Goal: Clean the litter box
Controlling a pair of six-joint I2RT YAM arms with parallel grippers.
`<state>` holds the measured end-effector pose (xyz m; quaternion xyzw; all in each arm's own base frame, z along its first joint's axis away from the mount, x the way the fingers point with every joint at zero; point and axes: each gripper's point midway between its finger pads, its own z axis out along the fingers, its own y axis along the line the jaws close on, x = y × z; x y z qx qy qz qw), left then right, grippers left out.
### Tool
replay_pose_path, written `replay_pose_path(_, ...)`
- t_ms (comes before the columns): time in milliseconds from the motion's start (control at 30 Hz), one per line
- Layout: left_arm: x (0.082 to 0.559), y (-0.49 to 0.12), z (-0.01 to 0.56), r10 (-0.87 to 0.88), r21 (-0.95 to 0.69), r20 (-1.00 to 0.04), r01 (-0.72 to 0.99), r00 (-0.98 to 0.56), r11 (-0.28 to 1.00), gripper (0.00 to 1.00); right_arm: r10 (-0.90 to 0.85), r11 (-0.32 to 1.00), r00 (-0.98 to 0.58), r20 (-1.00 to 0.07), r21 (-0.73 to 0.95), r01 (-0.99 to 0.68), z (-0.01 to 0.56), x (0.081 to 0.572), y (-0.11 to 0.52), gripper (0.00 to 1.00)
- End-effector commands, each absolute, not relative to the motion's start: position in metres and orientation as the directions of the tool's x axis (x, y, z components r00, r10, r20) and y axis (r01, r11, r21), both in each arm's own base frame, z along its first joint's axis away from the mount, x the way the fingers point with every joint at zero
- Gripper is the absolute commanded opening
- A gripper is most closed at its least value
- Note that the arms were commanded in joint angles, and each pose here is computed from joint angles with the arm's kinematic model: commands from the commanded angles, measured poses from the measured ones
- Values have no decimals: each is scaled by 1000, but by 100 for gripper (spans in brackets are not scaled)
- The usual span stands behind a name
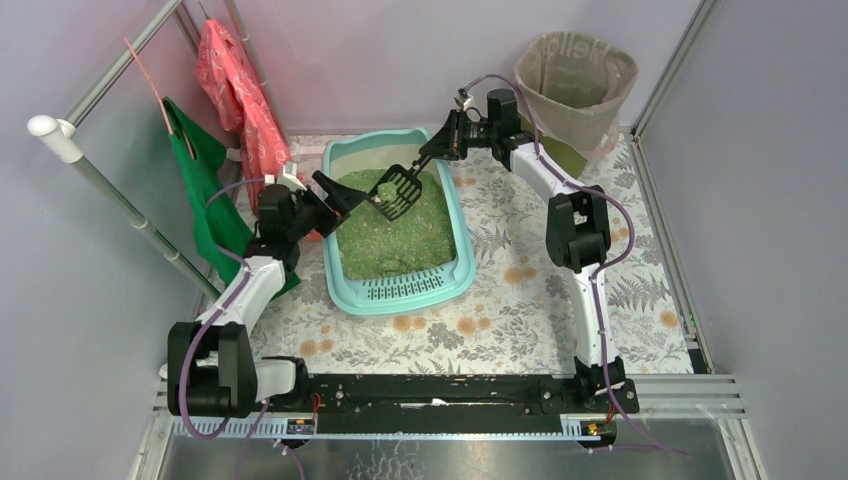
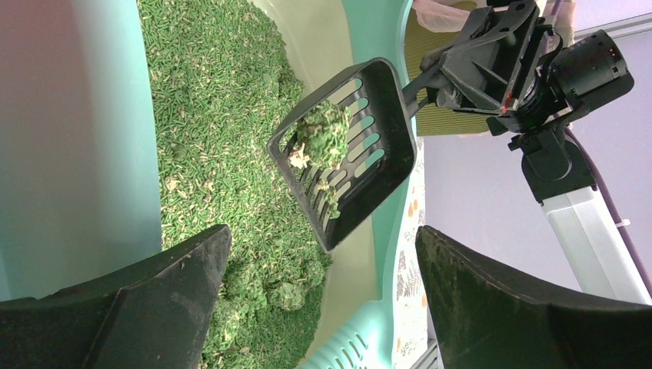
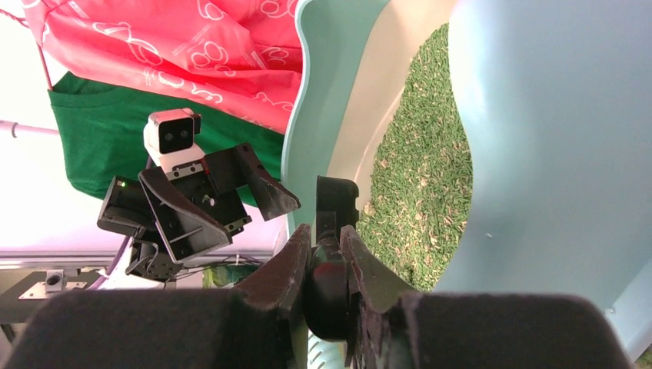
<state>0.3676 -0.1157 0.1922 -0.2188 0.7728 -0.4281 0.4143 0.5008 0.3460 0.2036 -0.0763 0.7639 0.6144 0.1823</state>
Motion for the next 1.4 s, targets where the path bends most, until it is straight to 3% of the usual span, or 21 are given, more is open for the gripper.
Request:
replay_pose_path(0, 371, -114, 198, -694, -845, -470, 51, -545, 532, 98, 75, 194, -885, -459, 878, -438, 246, 490, 348, 0)
replay_pose_path(67, 371, -115, 197, -693, -846, -467, 50, -549, 531, 98, 148, 202, -875, -460, 881, -429, 251, 499, 338, 0)
replay_pose_path(167, 371, -114, 198, -695, -846, -470, 51, -544, 531, 99, 66, 176, -888, -455, 881, -439, 251, 487, 349, 0)
replay_pose_path(267, 371, -115, 198, -693, -847, -468, 53, -548, 529, 98, 171, 187, -865, -472, 877, -442, 259, 500, 337, 0)
replay_pose_path(333, 371, -114, 197, -698, -847, -468, 49, -543, 530, 99, 32, 139, -883, -468, 877, -459, 255, 478, 359, 0)
replay_pose_path(433, 372, -116, 197, -694, -850, -462, 53, -553, 524, 98, 111, 158, -884, -454, 886, -435, 254, 487, 355, 0)
replay_pose_path(533, 371, -115, 197, -697, -849, -464, 51, -547, 525, 98, -24, 158, -890, -455, 877, -453, 244, 467, 380, 0)
replay_pose_path(633, 370, -117, 199, -691, -851, -462, 59, -556, 521, 98, 99, 162, -870, -484, 870, -466, 253, 483, 363, 0)
replay_pose_path(733, 370, -115, 197, -694, -847, -468, 53, -547, 529, 98, -2, 169, -898, -441, 884, -435, 241, 471, 369, 0)
replay_pose_path(800, 371, -117, 196, -693, -851, -459, 51, -556, 523, 98, 115, 188, -865, -489, 865, -464, 251, 490, 352, 0)
replay_pose_path(900, 371, -117, 196, -696, -853, -458, 55, -553, 519, 99, 16, 167, -889, -458, 878, -449, 246, 474, 362, 0)
replay_pose_path(1000, 371, -118, 198, -693, -855, -455, 59, -560, 515, 98, 134, 167, -883, -450, 889, -427, 249, 492, 343, 0)
replay_pose_path(1067, 371, -116, 197, -696, -853, -459, 54, -552, 520, 98, 52, 129, -896, -440, 893, -431, 247, 480, 351, 0)
replay_pose_path(1133, 371, -117, 196, -693, -851, -460, 52, -555, 523, 99, 150, 159, -883, -444, 893, -422, 251, 495, 333, 0)
replay_pose_path(1233, 372, -116, 196, -696, -852, -458, 50, -553, 521, 98, 23, 164, -884, -466, 874, -457, 243, 477, 357, 0)
replay_pose_path(1300, 373, -117, 196, -695, -855, -454, 52, -558, 517, 98, 84, 223, -887, -454, 876, -427, 239, 490, 341, 0)
replay_pose_path(1367, 372, -119, 198, -693, -859, -451, 61, -562, 509, 98, 101, 139, -891, -443, 893, -428, 244, 484, 346, 0)
